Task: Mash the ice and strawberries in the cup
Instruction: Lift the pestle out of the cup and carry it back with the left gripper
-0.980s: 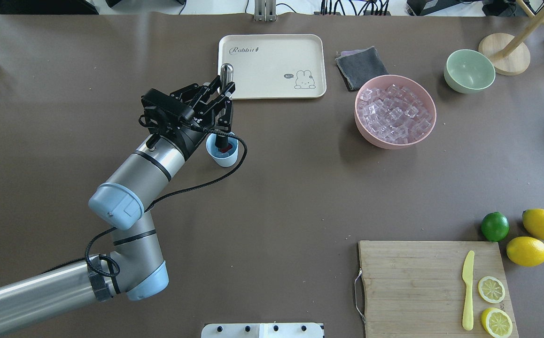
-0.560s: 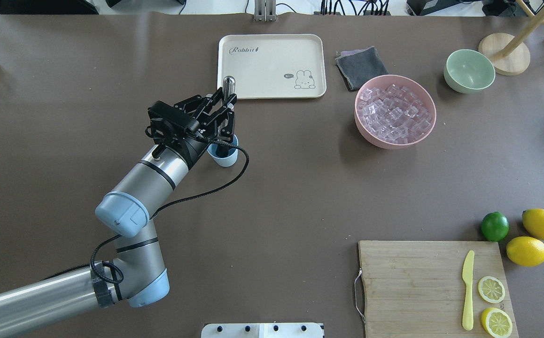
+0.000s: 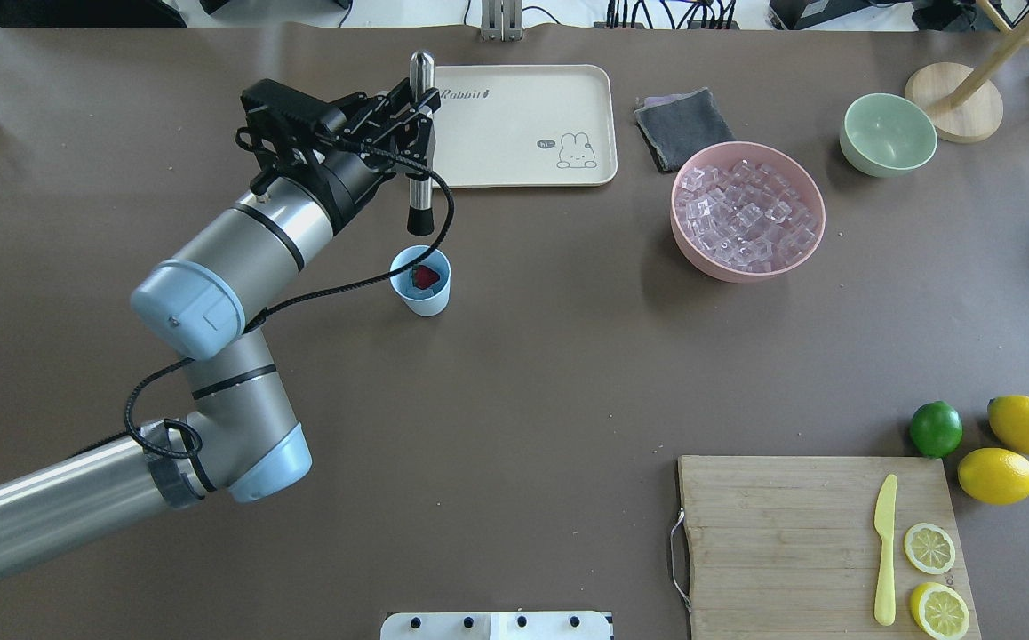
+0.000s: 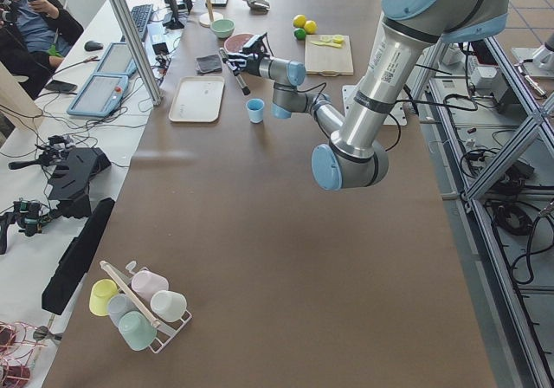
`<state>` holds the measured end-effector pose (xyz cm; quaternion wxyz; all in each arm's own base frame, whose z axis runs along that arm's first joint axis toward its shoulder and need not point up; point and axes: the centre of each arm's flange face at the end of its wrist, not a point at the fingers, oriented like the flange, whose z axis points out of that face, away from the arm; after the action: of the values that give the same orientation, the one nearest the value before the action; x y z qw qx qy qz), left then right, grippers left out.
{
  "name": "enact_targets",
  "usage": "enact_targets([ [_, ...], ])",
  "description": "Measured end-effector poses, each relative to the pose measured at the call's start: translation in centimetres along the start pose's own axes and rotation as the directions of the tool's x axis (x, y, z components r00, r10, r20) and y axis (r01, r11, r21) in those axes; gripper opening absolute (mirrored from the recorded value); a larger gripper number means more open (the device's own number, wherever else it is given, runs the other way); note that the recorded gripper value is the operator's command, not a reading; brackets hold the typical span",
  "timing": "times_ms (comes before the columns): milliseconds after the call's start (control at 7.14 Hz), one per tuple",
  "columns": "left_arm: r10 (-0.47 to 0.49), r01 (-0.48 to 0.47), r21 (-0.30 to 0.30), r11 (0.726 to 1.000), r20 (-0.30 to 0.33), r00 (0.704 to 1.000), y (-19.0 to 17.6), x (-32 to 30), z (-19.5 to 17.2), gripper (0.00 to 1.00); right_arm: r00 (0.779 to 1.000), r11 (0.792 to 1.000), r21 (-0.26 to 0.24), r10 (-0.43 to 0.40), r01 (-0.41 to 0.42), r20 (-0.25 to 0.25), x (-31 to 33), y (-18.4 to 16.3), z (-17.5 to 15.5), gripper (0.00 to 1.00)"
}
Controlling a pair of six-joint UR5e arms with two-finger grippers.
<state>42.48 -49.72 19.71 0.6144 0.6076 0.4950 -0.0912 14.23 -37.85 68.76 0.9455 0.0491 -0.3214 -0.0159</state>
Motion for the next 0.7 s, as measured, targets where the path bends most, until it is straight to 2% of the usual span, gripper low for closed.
enact_targets([
  [140,-0.064,0.064,-0.058,0.996,0.009,0.998,-3.0,-2.5,0.5,0.31,1.000,1.000,0.004,-0.002,0.002,0.000,-0.1,-0.2,-0.2,0.99],
  [280,-0.141,0.144,-0.133,0.981,0.028,0.990,-5.6,-5.5,1.0,0.31,1.000,1.000,0.007,-0.003,0.003,0.003,-0.2,-0.3,-0.3,0.99],
  [420,-0.217,0.224,-0.229,0.947,0.055,0.975,-8.6,-9.0,1.3,0.31,1.000,1.000,0.009,-0.003,0.003,0.008,-0.3,-0.4,-0.3,0.99],
  [700,-0.296,0.329,-0.425,0.844,0.143,0.944,-13.1,-17.6,-0.7,0.31,1.000,1.000,0.012,-0.001,0.001,0.022,-0.4,-0.3,-0.3,0.99],
])
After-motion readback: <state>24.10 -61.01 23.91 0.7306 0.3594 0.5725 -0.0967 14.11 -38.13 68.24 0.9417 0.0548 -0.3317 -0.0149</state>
